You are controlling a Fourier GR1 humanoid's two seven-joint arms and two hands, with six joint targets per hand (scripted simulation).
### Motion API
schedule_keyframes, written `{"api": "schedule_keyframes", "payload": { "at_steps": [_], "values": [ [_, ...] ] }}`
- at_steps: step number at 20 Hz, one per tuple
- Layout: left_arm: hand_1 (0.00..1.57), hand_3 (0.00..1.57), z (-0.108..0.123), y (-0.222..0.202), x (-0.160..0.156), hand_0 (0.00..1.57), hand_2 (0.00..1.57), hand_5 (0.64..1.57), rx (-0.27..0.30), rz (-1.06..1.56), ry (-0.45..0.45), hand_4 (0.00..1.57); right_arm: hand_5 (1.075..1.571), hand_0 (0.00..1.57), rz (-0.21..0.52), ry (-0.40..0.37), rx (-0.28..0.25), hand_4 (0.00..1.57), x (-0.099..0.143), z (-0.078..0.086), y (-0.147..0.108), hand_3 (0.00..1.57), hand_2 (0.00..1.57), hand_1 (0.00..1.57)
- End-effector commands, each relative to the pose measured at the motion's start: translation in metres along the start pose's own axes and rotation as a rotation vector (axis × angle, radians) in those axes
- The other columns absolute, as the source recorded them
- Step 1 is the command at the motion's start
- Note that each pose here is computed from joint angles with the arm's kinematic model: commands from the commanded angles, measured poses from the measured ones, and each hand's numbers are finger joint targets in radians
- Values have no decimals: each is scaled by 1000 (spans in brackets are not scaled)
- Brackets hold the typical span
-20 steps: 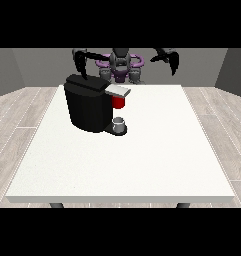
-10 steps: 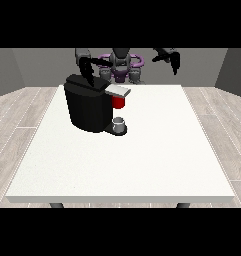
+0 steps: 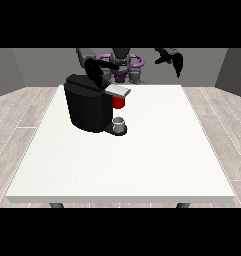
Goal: Insert the coffee pod into the coffee machine and close the lid
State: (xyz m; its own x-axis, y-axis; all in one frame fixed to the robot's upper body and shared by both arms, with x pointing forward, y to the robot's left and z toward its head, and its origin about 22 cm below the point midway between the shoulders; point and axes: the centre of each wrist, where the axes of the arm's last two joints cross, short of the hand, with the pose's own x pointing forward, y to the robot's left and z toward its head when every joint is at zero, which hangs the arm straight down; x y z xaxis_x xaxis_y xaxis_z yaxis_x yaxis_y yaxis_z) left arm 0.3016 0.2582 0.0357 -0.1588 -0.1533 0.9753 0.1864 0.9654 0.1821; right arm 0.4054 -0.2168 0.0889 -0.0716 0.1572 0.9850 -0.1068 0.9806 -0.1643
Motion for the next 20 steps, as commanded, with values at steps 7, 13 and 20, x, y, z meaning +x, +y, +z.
{"api": "schedule_keyframes", "payload": {
  "at_steps": [7, 13, 20],
  "values": [
    [0, 0, 4, -4, -11, 0, 0, 1571, 25, -25, -9, 363, 1571, 0, 86, -102, 91, 0, 58, -26, 33, 0, 0, 0],
    [0, 0, -5, 3, 9, 0, 0, 1571, -48, -5, 6, 319, 1571, 0, 162, -122, 76, 0, 69, -32, 72, 0, 0, 0],
    [0, 0, -8, -2, 6, 0, 0, 1571, -40, -28, -67, 365, 1571, 0, 240, -218, 92, 259, 116, -42, 95, 0, 0, 0]
  ]
}}
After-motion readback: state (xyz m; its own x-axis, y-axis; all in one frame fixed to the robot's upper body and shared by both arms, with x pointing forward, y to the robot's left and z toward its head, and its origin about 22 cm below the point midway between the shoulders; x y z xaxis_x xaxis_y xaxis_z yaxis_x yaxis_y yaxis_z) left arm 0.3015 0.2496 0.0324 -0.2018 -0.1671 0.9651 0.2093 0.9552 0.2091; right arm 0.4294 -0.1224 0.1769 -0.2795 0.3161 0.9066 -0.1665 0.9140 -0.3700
